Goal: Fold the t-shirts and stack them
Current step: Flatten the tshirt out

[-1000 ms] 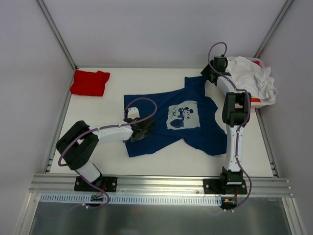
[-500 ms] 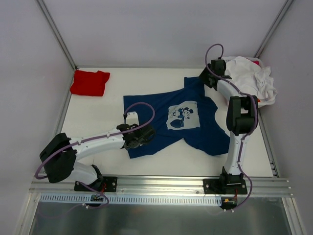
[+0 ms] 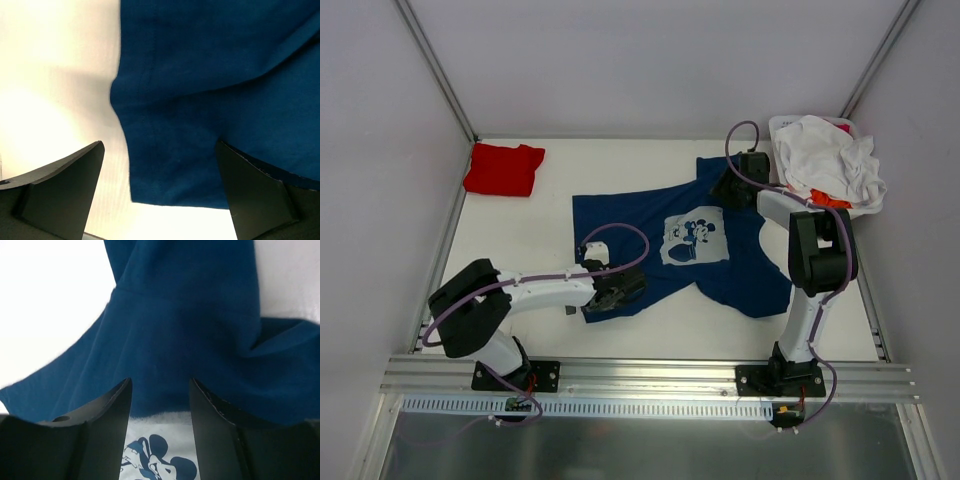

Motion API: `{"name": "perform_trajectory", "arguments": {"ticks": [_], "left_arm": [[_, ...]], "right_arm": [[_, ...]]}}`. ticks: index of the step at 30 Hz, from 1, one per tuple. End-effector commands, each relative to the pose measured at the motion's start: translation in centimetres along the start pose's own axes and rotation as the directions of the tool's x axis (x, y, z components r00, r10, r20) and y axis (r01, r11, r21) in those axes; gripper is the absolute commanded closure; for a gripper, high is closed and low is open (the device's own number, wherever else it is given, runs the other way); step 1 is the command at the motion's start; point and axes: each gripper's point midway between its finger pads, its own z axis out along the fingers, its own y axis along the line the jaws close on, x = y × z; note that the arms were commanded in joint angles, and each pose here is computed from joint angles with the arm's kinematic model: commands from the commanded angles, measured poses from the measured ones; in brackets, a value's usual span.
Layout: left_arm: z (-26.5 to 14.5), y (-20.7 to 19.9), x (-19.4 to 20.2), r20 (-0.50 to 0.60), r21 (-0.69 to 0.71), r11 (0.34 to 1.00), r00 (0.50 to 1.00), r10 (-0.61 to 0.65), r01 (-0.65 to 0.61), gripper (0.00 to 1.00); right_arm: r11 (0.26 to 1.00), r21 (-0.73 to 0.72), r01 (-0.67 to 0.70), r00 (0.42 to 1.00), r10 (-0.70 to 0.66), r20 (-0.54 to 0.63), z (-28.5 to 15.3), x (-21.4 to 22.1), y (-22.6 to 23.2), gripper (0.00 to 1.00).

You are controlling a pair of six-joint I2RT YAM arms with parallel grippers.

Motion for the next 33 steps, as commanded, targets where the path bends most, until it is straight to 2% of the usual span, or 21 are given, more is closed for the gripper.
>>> {"name": "perform_trajectory", "arguments": {"ticks": [1, 9, 21, 27, 33], "left_arm": [[0.1, -1.2, -0.1, 0.002, -0.022, 1.000, 1.000, 0.005, -0.005, 0.04], [0.2, -2.9, 1.6, -0.026, -0.017, 0.999, 0.998, 0.051, -0.051, 0.03], [-1.7, -1.2, 5.7, -0.075, 0.016, 0.996, 0.993, 0.091, -0.090, 0.03], [-2.4, 0.0, 5.1, -0.058, -0.003, 0.996, 0.994, 0.091, -0.092, 0.03], [-2.9, 1.0, 5.2, -0.061, -0.008, 0.996, 0.994, 0.086, -0.087, 0.03]], "right_arm": [[0.994, -0.111, -0.004, 0.999, 0.010, 0.050, -1.8, -1.3, 3.0, 0.48], [0.994, -0.111, 0.018, 1.000, -0.016, 0.015, -0.6, -0.7, 2.9, 0.48], [0.990, -0.125, -0.068, 0.996, 0.061, -0.058, 3.6, -1.1, 1.8, 0.48], [0.998, -0.020, -0.067, 0.996, 0.065, -0.066, 4.6, 0.3, -1.5, 0.48], [0.994, 0.021, -0.108, 0.992, 0.109, -0.064, 5.4, -0.8, -4.0, 0.48]]}}
